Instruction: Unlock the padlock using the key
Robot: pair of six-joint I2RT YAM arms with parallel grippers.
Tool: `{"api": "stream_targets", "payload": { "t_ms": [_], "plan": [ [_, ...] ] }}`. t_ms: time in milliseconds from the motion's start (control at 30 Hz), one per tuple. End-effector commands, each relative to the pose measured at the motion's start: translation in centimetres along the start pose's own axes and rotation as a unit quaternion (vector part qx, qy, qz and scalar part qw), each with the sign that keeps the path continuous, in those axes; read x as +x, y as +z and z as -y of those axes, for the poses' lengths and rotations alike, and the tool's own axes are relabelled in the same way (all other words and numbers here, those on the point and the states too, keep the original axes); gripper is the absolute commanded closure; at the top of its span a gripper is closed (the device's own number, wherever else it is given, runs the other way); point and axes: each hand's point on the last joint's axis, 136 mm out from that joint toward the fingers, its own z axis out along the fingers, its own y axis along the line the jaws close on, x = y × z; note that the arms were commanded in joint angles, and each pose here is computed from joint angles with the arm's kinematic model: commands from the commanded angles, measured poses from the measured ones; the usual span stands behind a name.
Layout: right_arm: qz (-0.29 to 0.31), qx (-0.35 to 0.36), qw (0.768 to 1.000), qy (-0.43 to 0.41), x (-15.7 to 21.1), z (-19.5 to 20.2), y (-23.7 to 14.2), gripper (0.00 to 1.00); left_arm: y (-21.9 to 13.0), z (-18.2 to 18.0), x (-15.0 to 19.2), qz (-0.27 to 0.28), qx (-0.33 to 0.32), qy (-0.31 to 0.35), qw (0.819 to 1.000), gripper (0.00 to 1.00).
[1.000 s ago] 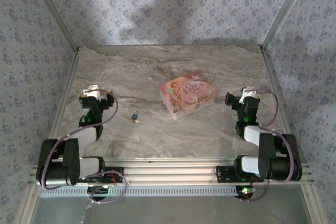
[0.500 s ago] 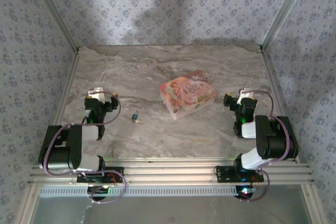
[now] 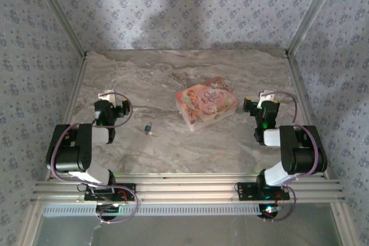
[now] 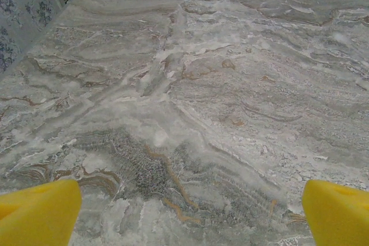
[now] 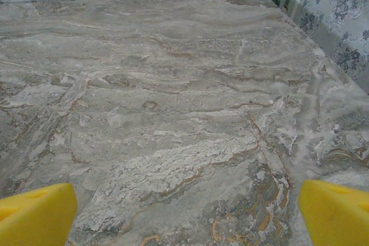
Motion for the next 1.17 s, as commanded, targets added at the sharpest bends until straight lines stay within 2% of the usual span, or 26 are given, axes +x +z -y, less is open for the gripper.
{"api": "stream_targets", "payload": {
  "t_ms": [0,1133],
  "plan": [
    [-0.008,0.011,1.0,-0.012,0.25,0.28,0.25,0.0,0.11,-0.05,-0.69,0.007,0.001,-0.004,1.0,0.02],
    [-0.008,0.009,1.0,-0.014,0.27,0.17,0.26,0.0,0.11,-0.11,-0.71,0.007,0.0,-0.005,1.0,0.02]
  ]
}}
